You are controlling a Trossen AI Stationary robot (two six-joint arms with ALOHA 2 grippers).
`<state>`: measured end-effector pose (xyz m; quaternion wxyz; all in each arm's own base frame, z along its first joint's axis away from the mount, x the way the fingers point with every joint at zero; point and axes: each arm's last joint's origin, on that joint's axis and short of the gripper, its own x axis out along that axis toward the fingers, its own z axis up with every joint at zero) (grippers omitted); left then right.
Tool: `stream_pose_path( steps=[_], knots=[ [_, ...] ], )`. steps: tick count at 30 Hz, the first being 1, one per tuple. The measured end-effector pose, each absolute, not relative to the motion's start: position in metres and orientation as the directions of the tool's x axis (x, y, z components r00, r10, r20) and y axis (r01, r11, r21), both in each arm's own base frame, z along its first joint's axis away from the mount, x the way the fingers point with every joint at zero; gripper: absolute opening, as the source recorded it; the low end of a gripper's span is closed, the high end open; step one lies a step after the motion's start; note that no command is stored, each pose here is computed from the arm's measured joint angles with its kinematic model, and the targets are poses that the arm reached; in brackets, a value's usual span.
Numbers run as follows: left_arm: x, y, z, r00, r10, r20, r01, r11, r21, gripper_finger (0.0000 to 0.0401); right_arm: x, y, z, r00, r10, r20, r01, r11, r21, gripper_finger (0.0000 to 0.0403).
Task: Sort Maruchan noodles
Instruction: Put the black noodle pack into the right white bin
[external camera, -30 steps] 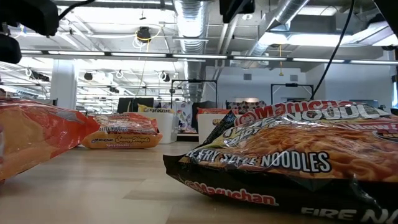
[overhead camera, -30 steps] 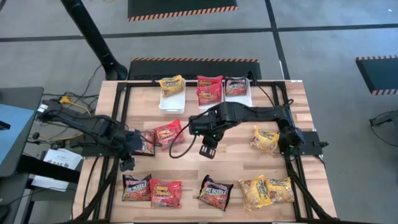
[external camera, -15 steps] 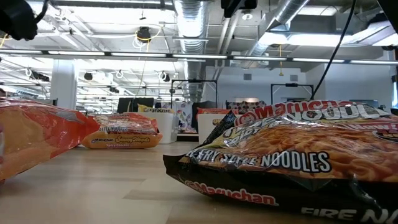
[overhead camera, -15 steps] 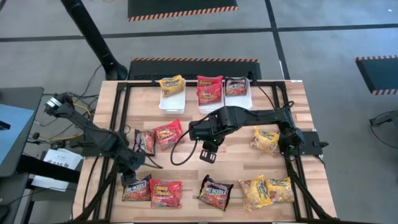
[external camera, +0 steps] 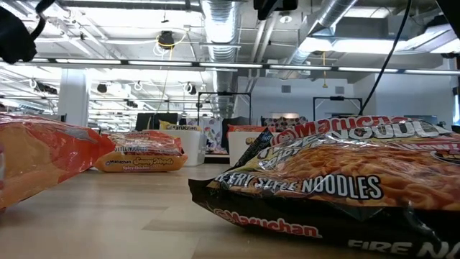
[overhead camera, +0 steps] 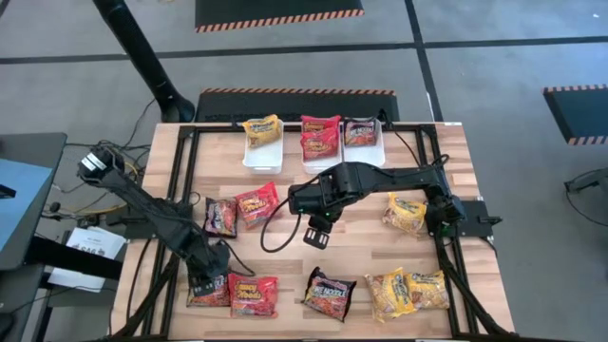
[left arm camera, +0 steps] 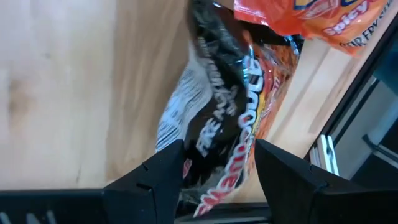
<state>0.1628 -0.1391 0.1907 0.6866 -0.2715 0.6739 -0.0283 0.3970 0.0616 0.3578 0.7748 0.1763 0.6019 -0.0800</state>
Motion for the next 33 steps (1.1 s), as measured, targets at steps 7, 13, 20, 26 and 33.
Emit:
stream_pose_path(
  steps=[7, 13, 20, 26, 33],
  knots=[
    [0.172, -0.15, 0.172, 0.066, -0.374, -0.925, -0.326, 0.868, -0.374, 0.0183, 0.399, 0.062, 0.358, 0.282, 0.091, -0.955, 0.333, 0.924, 0.187, 0.0113],
    [0.174, -0.154, 0.163, -0.009, -0.392, -0.92, -0.313, 0.875, -0.37, 0.0157, 0.399, 0.062, 0.358, 0.283, 0.091, -0.955, 0.333, 0.924, 0.187, 0.0113],
    [0.176, -0.156, 0.163, 0.002, -0.415, -0.91, -0.291, 0.87, -0.398, 0.0057, 0.399, 0.062, 0.358, 0.283, 0.092, -0.955, 0.332, 0.924, 0.187, 0.0113],
    [0.176, -0.156, 0.163, 0.015, -0.414, -0.91, -0.268, 0.875, -0.403, 0.0005, 0.399, 0.062, 0.358, 0.283, 0.092, -0.955, 0.331, 0.925, 0.188, 0.0113],
    [0.174, -0.151, 0.171, 0.043, -0.416, -0.908, -0.261, 0.873, -0.413, 0.0, 0.399, 0.062, 0.358, 0.284, 0.093, -0.954, 0.31, 0.933, 0.183, 0.0113]
  ],
)
